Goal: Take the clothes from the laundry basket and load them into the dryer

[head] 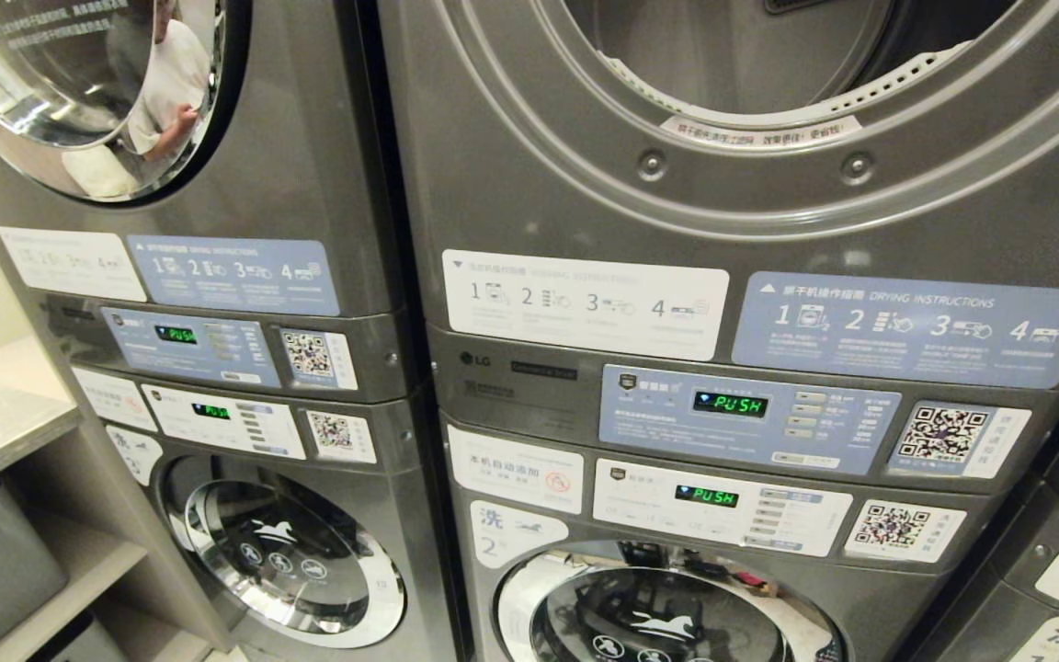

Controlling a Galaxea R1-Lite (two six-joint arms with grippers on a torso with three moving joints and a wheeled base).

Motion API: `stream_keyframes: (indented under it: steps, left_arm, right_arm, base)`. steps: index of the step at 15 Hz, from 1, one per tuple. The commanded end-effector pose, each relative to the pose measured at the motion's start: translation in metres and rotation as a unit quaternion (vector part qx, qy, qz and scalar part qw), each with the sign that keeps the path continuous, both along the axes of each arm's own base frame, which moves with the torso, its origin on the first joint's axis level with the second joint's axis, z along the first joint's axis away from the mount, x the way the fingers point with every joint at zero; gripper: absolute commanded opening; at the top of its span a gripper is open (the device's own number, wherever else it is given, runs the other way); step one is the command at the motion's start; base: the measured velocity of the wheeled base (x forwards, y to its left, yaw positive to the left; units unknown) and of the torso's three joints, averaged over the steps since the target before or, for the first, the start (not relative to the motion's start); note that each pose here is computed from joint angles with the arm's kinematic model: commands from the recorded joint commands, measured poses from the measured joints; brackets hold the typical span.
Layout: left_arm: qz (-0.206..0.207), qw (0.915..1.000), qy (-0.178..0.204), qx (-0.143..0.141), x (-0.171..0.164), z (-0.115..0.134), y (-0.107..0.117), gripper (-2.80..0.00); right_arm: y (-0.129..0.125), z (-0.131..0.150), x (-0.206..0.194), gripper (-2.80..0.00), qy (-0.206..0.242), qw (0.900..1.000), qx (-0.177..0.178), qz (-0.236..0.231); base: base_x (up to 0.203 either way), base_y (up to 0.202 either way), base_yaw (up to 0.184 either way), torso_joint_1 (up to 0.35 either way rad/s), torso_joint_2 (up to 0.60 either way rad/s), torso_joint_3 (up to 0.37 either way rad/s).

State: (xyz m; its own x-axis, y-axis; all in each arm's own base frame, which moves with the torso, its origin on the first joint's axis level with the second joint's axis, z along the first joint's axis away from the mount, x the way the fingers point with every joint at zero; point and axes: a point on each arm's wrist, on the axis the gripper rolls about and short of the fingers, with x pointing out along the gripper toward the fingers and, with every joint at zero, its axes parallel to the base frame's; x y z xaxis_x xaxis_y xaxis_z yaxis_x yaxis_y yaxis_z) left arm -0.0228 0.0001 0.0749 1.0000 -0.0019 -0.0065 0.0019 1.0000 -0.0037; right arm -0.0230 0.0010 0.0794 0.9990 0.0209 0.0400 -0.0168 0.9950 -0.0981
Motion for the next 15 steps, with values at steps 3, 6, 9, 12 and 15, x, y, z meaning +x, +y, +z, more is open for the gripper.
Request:
stream_keyframes:
  steps: [3, 6, 9, 12, 15]
  left_arm:
    - [0.000, 1.0000, 0.000, 0.000, 0.0000, -0.0005, 0.0000, -2.80]
    - [0.000, 1.0000, 0.000, 0.000, 0.0000, -0.0005, 0.0000, -2.80]
    - [0.000, 1.0000, 0.000, 0.000, 0.0000, -0.0005, 0.0000, -2.80]
    - [0.000, 1.0000, 0.000, 0.000, 0.0000, -0.0005, 0.0000, -2.80]
    - [0.000, 1.0000, 0.000, 0.000, 0.0000, -0.0005, 0.0000, -2.80]
  right_arm:
    - [0.0000, -0.0050, 0.0015, -2.80, 0.009, 1.000, 0.001, 0.000]
    - [0.0000, -0.0048, 0.0015, -2.80, 0.009, 1.000, 0.003, 0.000]
    - [0.0000, -0.0052, 0.0016, -2.80, 0.009, 1.000, 0.000, 0.000]
    - [0.0000, -0.0050, 0.0015, -2.80, 0.009, 1.000, -0.004, 0.001]
    - [0.0000, -0.0050, 0.0015, -2.80, 0.009, 1.000, -0.004, 0.001]
  base:
    - [0.000, 0.000, 0.000, 0.158, -0.34, -0.176]
    - [0.000, 0.000, 0.000, 0.154, -0.33, -0.175]
    - [0.000, 0.000, 0.000, 0.144, -0.32, -0.174]
    - [0.000, 0.000, 0.000, 0.147, -0.31, -0.161]
    - [0.000, 0.000, 0.000, 0.102, -0.22, -0.113]
